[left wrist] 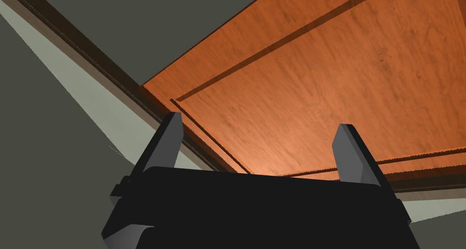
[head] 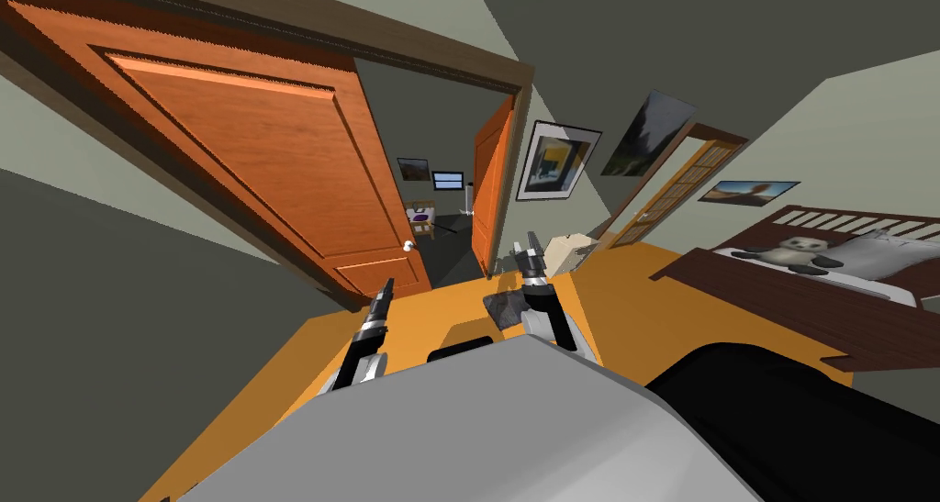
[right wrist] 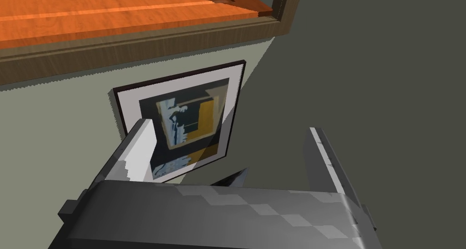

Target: Push the door open

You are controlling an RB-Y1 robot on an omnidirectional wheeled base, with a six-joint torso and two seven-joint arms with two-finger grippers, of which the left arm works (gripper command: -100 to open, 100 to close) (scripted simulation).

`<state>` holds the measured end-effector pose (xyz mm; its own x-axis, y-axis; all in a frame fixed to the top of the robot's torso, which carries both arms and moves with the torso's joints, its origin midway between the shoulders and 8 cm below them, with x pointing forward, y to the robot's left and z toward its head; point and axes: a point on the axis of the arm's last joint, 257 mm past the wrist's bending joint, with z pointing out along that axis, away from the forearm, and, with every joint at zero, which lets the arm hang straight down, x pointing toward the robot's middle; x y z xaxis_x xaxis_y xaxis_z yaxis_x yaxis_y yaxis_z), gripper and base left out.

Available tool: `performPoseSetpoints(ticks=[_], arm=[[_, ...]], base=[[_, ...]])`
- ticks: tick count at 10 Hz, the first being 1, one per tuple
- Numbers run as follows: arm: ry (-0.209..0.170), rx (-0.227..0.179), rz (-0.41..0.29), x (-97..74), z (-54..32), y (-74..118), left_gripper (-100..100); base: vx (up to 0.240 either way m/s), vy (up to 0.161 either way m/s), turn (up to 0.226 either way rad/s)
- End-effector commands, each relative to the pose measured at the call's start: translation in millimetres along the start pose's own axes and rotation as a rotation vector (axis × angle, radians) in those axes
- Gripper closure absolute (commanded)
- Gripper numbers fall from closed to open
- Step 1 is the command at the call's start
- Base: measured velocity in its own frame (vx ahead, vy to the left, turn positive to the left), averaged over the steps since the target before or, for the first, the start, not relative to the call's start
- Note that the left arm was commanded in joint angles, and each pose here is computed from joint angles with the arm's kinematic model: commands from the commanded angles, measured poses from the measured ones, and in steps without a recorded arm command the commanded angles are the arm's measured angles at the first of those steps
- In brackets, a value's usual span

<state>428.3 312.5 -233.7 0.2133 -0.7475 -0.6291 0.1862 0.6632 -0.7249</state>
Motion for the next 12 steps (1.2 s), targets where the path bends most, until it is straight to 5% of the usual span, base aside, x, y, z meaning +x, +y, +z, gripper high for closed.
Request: performPoseSetpoints(ticks=[1, 12], arm=[[0.009, -0.011, 0.027, 4.3, -1.5, 9.6, -100], [0.071, -0.085, 0.247, 21.4, -17.1, 74.5, -100]], base=[[0.054, 0.002, -0.027], [0.085, 0.007, -0.035]])
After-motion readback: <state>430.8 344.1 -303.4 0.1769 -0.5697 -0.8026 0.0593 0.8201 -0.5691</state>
